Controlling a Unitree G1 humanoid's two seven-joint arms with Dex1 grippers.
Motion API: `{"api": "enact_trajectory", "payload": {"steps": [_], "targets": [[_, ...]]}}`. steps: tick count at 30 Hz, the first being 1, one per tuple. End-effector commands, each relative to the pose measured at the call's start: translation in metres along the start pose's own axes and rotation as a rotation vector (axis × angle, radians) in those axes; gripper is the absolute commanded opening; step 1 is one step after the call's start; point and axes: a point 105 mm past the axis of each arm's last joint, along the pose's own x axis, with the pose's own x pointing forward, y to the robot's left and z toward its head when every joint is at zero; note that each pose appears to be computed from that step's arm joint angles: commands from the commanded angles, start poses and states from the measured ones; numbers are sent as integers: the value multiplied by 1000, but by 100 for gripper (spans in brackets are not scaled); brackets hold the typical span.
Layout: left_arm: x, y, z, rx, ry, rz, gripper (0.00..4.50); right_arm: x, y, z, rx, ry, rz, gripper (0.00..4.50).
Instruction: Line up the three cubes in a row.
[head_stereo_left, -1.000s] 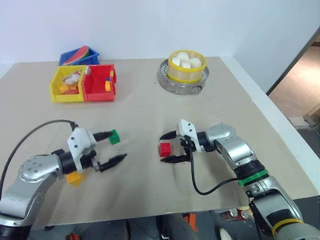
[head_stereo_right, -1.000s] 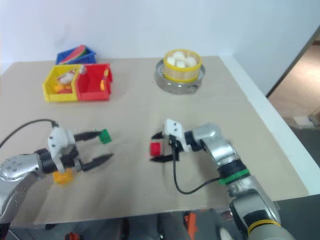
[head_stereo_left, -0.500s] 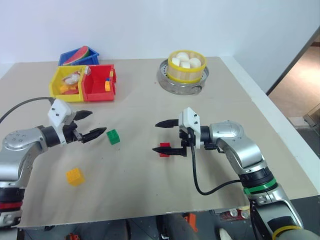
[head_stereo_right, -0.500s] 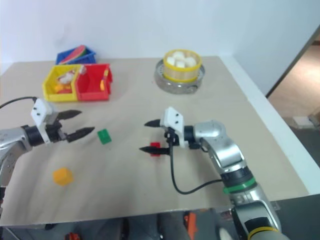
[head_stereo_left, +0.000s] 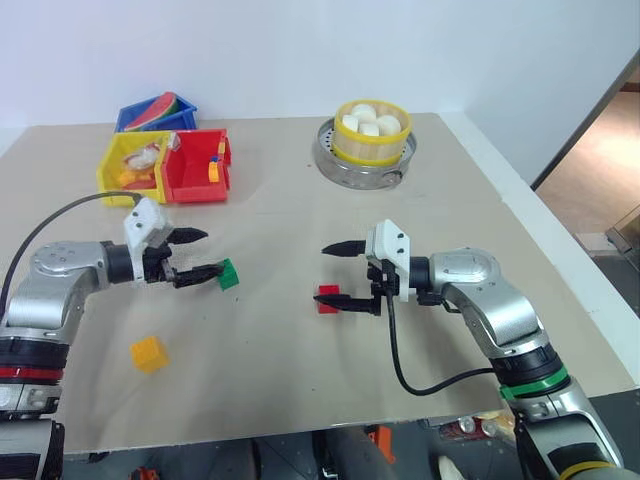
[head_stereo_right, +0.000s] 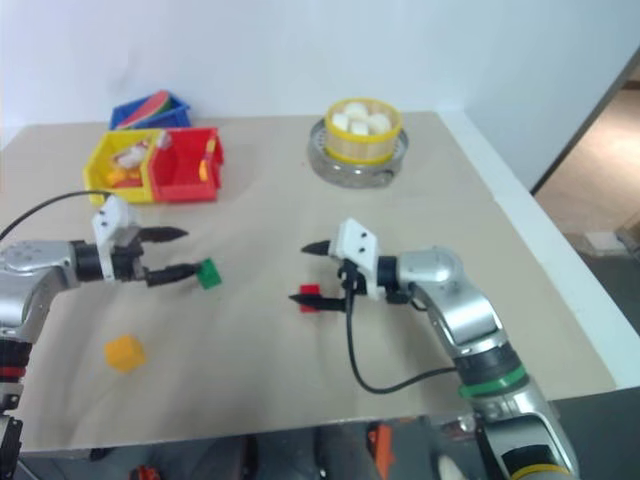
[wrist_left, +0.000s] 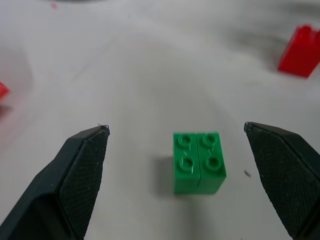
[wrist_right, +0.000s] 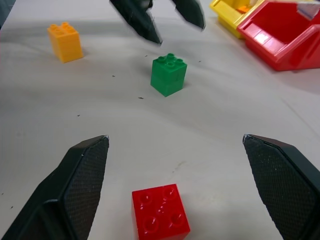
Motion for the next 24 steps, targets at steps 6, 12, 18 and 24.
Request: {"api": "enact_trajectory", "payload": {"steps": [6,12,18,24], "targets": [[11,-1,-4,42,42,-42,450,-4,-3,24,-52,-79,-28,445],[16,-2,-20,33,104,-48,450,-2,-3,23,-66,-77,-32,445],[20,4,-30,24,140,-17,409,-3,-4,22,-73,-71,-36,450],[25,10,-33,5,129,15,206,-6,-7,20,-81,-56,-48,450]]}}
